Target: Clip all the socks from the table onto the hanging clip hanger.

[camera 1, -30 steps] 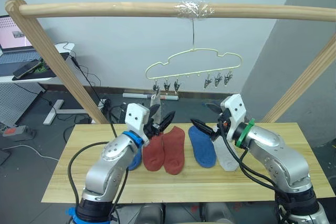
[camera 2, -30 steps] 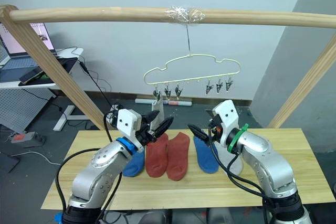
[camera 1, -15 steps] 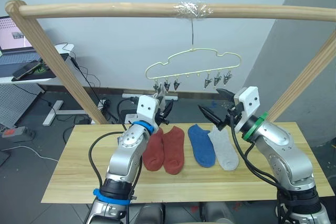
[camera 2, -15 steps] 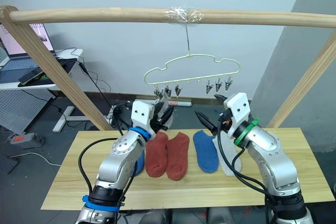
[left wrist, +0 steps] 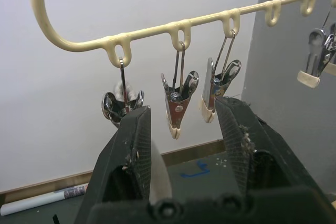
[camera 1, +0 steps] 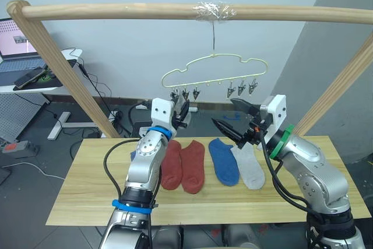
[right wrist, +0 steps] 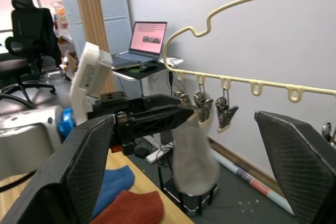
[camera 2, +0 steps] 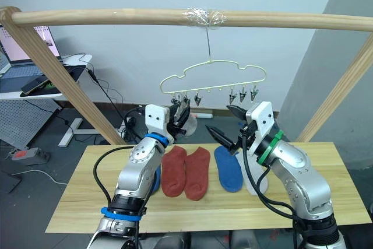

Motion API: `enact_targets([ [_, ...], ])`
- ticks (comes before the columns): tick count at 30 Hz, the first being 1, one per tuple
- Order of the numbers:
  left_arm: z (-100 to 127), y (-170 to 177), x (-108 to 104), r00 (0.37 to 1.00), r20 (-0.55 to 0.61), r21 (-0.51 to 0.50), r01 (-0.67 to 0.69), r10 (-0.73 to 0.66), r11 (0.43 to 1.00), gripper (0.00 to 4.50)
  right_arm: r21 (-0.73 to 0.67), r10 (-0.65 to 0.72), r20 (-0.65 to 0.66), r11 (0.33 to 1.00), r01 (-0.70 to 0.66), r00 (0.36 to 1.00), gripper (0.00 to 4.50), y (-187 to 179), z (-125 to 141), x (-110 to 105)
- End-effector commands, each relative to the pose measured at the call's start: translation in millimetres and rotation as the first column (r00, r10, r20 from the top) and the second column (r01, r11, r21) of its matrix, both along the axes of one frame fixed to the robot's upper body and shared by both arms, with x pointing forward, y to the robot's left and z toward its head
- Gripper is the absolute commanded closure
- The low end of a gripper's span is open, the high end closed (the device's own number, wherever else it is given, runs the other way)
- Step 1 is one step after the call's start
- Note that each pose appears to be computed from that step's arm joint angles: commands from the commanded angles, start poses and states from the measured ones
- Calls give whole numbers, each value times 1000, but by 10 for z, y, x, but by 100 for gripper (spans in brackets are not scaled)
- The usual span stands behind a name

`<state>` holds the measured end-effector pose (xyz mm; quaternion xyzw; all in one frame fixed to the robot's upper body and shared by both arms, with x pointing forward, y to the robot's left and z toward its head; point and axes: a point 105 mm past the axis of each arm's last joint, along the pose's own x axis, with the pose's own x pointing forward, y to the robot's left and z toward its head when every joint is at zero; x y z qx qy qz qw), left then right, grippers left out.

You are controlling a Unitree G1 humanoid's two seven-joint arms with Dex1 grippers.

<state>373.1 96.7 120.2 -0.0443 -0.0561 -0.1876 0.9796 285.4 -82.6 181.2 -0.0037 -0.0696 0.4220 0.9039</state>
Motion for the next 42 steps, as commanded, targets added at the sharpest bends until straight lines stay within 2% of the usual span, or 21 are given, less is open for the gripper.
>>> enact_targets([
  [1,184,-5,46,997,71,-15,5,-4,1000,239,20,11,66,1000,-12,998,0,23,182,-58],
  [15,250,-19,153,995,99,-18,-6,8,1000,239,26,5,61,1000,-6,998,0,35,184,-63],
  [23,215,-37,165,995,101,12,-11,10,1000,239,27,4,57,1000,-5,998,0,56,196,-72],
  [42,260,-45,228,992,123,-2,-31,31,1000,239,33,4,51,999,-6,999,0,82,206,-91],
])
